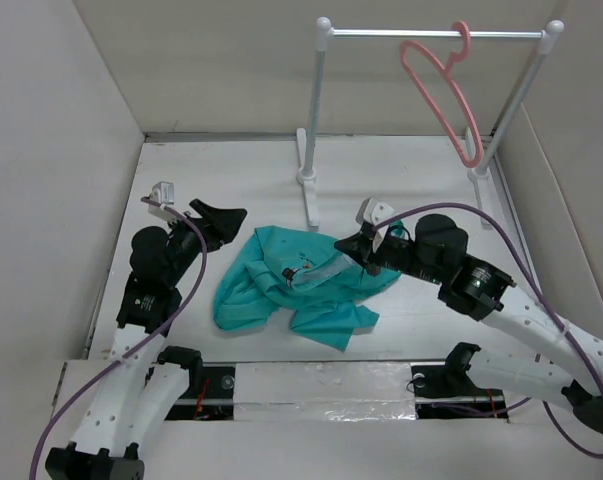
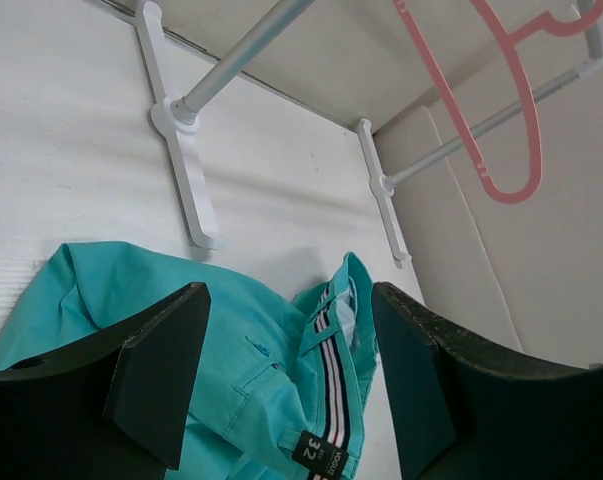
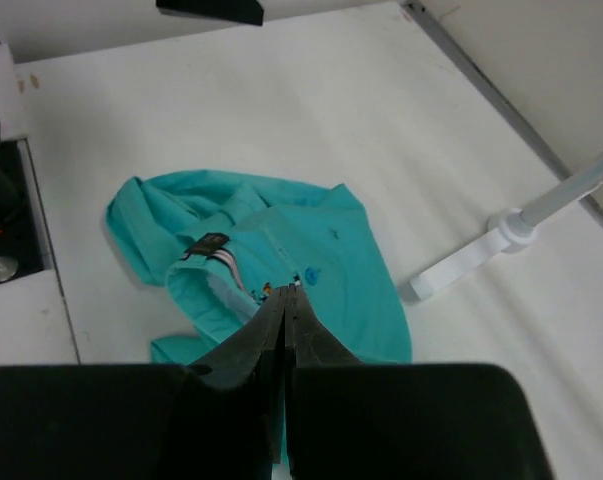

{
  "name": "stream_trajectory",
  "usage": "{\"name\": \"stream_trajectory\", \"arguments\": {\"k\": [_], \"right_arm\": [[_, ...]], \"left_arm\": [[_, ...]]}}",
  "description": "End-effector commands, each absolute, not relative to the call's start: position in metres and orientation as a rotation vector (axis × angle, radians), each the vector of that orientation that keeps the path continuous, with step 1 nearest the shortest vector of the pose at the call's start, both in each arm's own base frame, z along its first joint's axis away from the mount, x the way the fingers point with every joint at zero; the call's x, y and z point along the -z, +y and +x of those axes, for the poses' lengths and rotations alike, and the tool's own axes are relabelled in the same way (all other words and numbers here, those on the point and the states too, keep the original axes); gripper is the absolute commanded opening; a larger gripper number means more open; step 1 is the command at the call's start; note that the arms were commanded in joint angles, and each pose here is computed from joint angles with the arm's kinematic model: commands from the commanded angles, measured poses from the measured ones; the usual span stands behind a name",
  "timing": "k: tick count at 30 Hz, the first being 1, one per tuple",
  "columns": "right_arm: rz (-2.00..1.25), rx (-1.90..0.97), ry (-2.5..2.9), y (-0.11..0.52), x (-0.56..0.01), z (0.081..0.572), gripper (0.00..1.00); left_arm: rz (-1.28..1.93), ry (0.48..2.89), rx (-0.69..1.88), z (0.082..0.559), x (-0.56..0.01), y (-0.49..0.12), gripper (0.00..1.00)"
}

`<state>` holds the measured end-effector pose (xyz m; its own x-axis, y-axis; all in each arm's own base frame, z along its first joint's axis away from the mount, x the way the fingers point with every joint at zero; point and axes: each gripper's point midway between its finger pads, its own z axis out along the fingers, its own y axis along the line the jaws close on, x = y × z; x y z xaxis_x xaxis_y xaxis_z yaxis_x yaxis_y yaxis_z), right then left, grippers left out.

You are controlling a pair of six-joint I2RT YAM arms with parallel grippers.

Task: Place the trousers on the hanger
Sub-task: Flatten out the trousers at the center of the board.

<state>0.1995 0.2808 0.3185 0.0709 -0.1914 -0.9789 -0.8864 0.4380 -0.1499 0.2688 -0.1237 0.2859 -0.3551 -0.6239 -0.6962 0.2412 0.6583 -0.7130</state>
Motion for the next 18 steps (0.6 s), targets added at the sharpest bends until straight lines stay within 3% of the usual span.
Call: {"name": "stream_trajectory", "arguments": {"k": [1,5,7,8,11,14,18], "right_arm": [[-1.025,-0.635,1.433,0.277,-0.320,0.194,0.01],[-1.035,-0.628,1.426,0.285,-0.316,0.191,0.02],[-1.057,-0.629,1.421,0.294,-0.311,0.193,0.19],[-1.065,-0.631,1.414,0.298,-0.311,0.192,0.41],[-1.094,-0.640,1.399,0.315,-0.310,0.195,0.71],[-1.132,-0.621,1.394,0.333,-0.300,0.200,0.85],[-1.211,-0.606,1.395,0.361,-0.288,0.203,0.90]], "left_arm": [[-0.272,1.649,0.941,0.271,-0.306,-0.125,0.63],[-0.259,1.603,0.964,0.265,-0.309,-0.126,0.52],[-0.270,1.611,0.936,0.266,-0.308,-0.122,0.40],[-0.292,1.618,0.915,0.266,-0.305,-0.118,0.33],[-0.322,1.609,0.905,0.269,-0.300,-0.114,0.15],[-0.346,1.622,0.914,0.275,-0.294,-0.116,0.10],[-0.363,1.650,0.957,0.283,-0.278,-0.123,0.12]]}}
